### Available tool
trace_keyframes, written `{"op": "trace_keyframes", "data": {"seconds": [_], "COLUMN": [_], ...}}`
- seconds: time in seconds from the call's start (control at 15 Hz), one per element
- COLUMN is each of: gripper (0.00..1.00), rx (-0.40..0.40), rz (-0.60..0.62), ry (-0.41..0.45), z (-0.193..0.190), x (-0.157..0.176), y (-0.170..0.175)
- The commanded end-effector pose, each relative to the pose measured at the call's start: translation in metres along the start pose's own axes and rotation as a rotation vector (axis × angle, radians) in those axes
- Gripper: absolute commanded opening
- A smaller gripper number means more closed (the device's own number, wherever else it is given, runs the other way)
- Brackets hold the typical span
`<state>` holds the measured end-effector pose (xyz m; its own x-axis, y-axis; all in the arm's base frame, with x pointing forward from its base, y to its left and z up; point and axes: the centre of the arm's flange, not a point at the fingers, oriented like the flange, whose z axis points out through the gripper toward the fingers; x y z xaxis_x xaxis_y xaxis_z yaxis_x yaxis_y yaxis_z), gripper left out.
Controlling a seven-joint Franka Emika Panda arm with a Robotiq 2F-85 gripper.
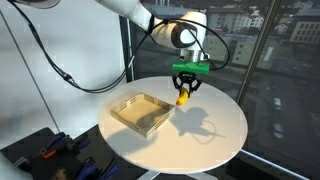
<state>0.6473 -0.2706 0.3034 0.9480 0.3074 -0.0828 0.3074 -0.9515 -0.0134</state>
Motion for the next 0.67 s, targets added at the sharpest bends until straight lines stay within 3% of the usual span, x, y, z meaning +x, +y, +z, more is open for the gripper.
{"op": "trace_keyframes", "data": {"seconds": [0.0,0.6], "gripper": [0.16,0.16], "rx": [-0.014,-0.007], "rz": [-0.031,-0.112], "ry": [-0.018,-0.023], "z": [-0.012,-0.016], "x": [-0.005,-0.004], "y": [-0.019,-0.053]}}
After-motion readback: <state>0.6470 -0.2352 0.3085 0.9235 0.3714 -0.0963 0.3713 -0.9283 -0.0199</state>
